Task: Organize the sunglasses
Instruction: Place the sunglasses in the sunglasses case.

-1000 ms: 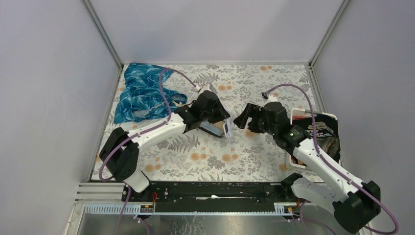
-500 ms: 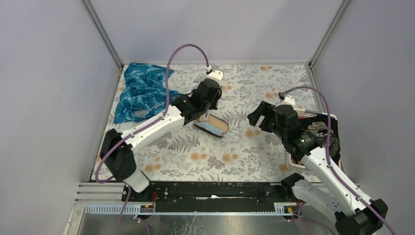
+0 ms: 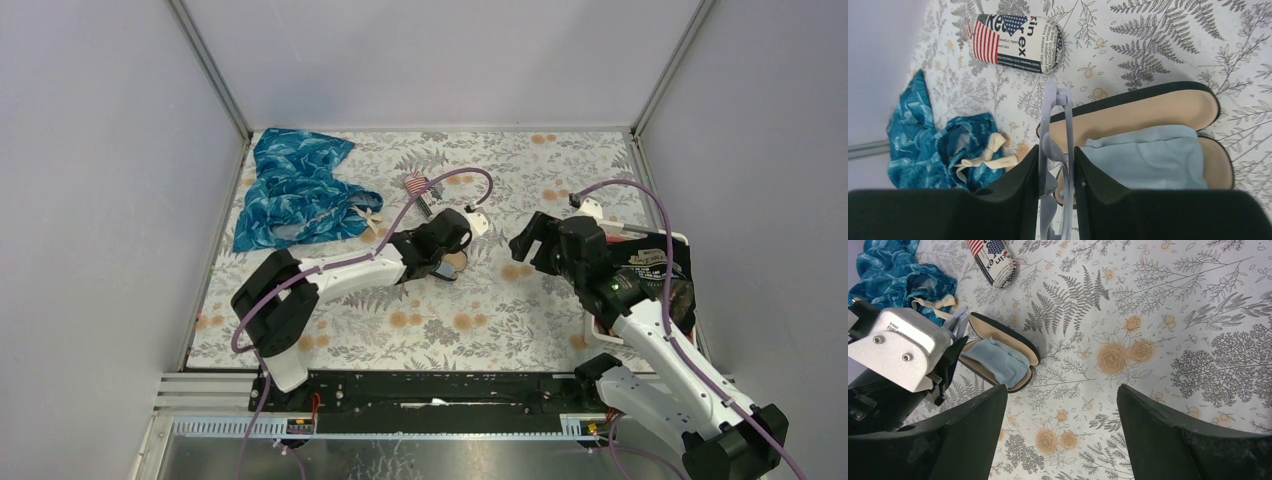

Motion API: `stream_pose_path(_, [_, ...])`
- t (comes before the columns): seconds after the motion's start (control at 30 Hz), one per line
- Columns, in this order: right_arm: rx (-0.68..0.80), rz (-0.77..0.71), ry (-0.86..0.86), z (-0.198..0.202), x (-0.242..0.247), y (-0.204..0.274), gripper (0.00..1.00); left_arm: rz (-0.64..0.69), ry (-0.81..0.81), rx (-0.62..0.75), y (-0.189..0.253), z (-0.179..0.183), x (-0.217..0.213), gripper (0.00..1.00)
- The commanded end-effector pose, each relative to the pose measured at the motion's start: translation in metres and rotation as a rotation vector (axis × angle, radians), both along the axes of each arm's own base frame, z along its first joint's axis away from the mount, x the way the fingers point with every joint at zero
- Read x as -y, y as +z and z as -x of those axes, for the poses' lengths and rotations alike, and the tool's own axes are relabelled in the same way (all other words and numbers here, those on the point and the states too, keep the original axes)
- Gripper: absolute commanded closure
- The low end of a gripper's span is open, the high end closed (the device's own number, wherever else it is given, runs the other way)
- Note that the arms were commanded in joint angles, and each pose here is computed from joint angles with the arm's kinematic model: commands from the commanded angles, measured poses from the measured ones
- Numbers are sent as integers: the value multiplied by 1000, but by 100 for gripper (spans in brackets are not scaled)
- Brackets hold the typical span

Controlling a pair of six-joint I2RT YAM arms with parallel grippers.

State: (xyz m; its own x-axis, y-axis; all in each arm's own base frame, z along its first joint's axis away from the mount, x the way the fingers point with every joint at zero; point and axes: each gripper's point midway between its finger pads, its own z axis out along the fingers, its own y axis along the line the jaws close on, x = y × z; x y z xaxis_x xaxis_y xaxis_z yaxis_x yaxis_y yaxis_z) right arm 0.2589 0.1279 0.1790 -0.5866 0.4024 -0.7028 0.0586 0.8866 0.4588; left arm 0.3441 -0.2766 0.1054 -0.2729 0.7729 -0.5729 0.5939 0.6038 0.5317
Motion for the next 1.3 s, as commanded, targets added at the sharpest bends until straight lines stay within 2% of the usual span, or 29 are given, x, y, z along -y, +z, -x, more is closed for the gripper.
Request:
stream_pose_path(0.0, [20,26,-25,-3,10,6,12,-8,-105,144,26,-17,17,67])
stream_pose_path(0.17, [36,25,-47,-2,16,8,11,-74,-215,166,21,-13,26,61])
stream_pose_path(0.47, [52,36,-70,-1,23,19,11,-168,-293,177,-11,-14,31,61])
stream_pose_path(0.63, [50,33,-70,-1,23,19,11,-173,-319,194,-19,-7,35,61])
stream_pose_path(1.0, [43,20,-52,-4,17,17,11,-229,-354,88,-32,23,26,63])
stream_pose_path(1.13, [42,17,-46,-5,15,17,11,-259,-355,48,-34,33,24,71])
stream_pose_path(1.27, [41,14,-45,-4,15,17,11,-272,-348,15,-38,41,19,70])
